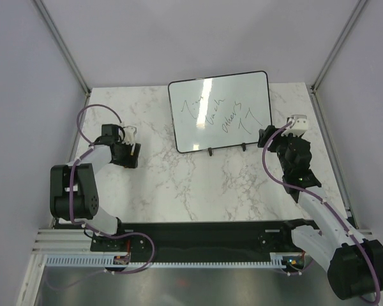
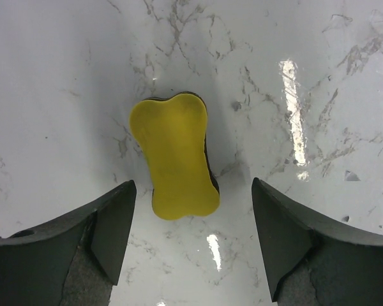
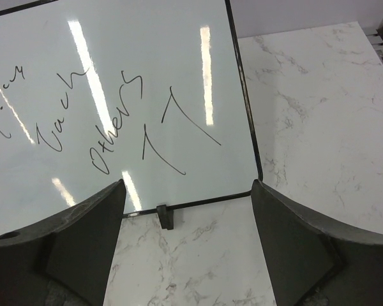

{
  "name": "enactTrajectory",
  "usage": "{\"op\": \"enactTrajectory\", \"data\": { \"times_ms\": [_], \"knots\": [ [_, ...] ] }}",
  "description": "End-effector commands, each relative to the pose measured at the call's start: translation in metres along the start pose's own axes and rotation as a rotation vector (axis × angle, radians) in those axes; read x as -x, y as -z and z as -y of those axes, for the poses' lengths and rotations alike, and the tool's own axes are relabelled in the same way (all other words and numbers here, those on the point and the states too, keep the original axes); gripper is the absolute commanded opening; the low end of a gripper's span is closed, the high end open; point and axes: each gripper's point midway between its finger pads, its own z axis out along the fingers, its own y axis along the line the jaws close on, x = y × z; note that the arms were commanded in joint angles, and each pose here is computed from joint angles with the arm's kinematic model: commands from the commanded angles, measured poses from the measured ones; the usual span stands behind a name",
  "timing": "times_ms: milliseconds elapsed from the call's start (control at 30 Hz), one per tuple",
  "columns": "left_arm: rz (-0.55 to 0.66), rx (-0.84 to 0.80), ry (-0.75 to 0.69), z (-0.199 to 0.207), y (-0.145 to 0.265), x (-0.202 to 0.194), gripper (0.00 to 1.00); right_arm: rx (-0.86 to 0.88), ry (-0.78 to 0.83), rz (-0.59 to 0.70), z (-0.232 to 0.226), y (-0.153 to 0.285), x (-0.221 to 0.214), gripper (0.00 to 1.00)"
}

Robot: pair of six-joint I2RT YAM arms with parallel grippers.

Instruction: Erase the whiteboard

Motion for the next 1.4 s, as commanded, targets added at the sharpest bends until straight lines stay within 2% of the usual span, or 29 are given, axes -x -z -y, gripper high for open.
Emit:
{"op": "enactTrajectory", "data": {
  "times_ms": [0,300,433,567,600,700,767,900,933,1100,1233,1367],
  "knots": [
    [0.028,0.081,-0.032,-0.020,0.002,0.007,0.79,0.034,0.002,0.014,-0.007,0.003,0.004,0.88],
    [0.039,0.056,0.001,-0.017,-0.006,0.011,0.59,0.047,0.002,0.002,-0.009,0.002,-0.001,0.88],
    [0.027,0.014,0.005,-0.011,-0.013,0.008,0.58,0.050,0.004,0.006,-0.009,0.002,0.001,0.88],
    [0.023,0.011,0.007,-0.011,-0.015,0.008,0.38,0.054,0.007,0.007,-0.010,0.003,0.002,0.88],
    [0.028,0.011,0.005,-0.010,-0.014,0.009,0.31,0.057,0.005,0.003,-0.011,0.003,0.002,0.88],
    [0.084,-0.025,-0.042,-0.003,-0.001,0.019,0.12,0.095,0.021,-0.010,-0.017,0.005,0.003,0.88],
    [0.131,-0.090,-0.085,0.009,0.008,0.026,0.02,0.197,0.046,-0.027,-0.035,0.007,0.002,0.87],
    [0.227,-0.245,-0.251,0.038,0.039,0.043,0.02,0.477,0.163,-0.051,-0.088,0.023,0.006,0.81],
    [0.260,-0.343,-0.283,0.057,0.053,0.044,0.02,0.527,0.198,-0.050,-0.098,0.026,0.006,0.81],
    [0.454,-0.586,-0.514,0.114,0.112,0.054,0.02,0.893,0.296,-0.038,-0.175,0.060,0.010,0.80],
    [0.499,-0.673,-0.618,0.148,0.134,0.054,0.02,1.072,0.379,-0.028,-0.221,0.081,0.008,0.84],
    [0.525,-0.734,-0.698,0.172,0.155,0.050,0.02,1.217,0.433,-0.064,-0.254,0.088,-0.012,0.86]
  ]
}}
